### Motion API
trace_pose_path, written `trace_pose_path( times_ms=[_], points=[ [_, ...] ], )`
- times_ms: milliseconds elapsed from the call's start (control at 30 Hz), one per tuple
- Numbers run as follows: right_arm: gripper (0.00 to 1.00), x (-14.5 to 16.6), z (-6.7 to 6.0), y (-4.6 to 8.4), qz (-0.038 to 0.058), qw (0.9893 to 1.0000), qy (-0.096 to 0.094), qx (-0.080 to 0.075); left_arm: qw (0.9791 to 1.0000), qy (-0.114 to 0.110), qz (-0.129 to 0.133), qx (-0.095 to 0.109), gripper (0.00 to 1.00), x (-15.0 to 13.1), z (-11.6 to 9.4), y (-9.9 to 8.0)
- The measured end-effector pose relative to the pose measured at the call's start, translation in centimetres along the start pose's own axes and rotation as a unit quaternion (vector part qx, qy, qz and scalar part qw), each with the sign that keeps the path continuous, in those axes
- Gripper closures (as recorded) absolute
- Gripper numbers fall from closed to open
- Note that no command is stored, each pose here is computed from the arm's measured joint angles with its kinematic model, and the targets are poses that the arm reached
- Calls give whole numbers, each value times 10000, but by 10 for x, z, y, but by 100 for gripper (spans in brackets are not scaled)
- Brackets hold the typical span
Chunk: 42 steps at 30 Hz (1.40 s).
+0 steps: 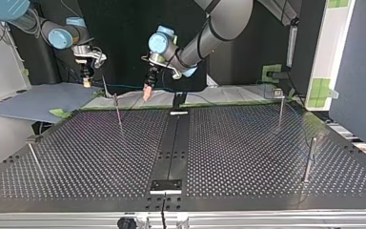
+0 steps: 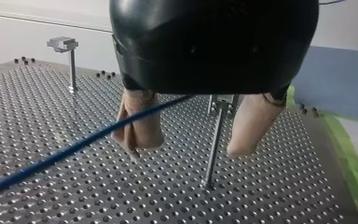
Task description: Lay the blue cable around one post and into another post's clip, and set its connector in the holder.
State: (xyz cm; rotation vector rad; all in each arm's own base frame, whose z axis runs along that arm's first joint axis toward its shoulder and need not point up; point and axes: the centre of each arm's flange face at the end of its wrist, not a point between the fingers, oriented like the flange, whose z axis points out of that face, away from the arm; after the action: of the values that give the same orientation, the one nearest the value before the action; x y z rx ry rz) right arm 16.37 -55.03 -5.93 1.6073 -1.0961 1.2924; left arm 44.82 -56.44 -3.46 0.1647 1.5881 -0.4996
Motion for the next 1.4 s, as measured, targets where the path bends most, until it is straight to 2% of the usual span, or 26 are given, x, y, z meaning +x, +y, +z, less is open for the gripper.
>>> trace_pose_path(
  times_ms=[167,233,333,467,700,767,800,867,900,933,967,1000,1067,1200,1233,1400],
  points=[
    [100,1,1,4,31,10000,39,-60,9998,163,142,-35,0,20,2,-2],
    [100,1,1,7,83,9999,71,-76,9997,176,143,-28,0,25,3,-5],
    [100,2,3,9,153,9997,137,-91,10000,34,40,13,0,23,12,-12],
    [100,3,3,11,183,9996,181,-101,9997,-184,-120,58,0,12,27,-21],
    [100,3,4,17,223,9994,214,-149,9993,-316,-194,25,0,5,35,-25],
    [100,4,5,20,265,9992,235,-167,9993,-328,-189,3,25,4,35,-24],
    [100,4,5,21,293,9991,247,-175,9993,-337,-186,-6,25,4,36,-24],
    [100,4,6,23,330,9989,263,-189,9992,-354,-180,-5,45,4,36,-24],
    [100,4,6,25,350,9988,272,-201,9992,-363,-178,6,45,4,36,-24],
    [100,4,6,26,365,9987,281,-209,9991,-372,-176,21,54,4,36,-25],
    [100,5,6,27,383,9986,291,-219,9991,-392,-178,43,59,4,36,-26],
    [100,5,6,29,409,9984,307,-229,9990,-412,-184,64,59,3,37,-26],
    [100,5,7,31,442,9982,332,-244,9987,-455,-196,126,69,2,37,-28],
    [100,6,8,36,475,9978,371,-275,9983,-477,-159,280,71,2,38,-32],
    [100,6,8,36,478,9978,373,-282,9983,-473,-132,302,76,3,37,-32],
    [100,7,9,41,488,9976,376,-324,9981,-484,-61,385,76,9,31,-29]
  ],
)
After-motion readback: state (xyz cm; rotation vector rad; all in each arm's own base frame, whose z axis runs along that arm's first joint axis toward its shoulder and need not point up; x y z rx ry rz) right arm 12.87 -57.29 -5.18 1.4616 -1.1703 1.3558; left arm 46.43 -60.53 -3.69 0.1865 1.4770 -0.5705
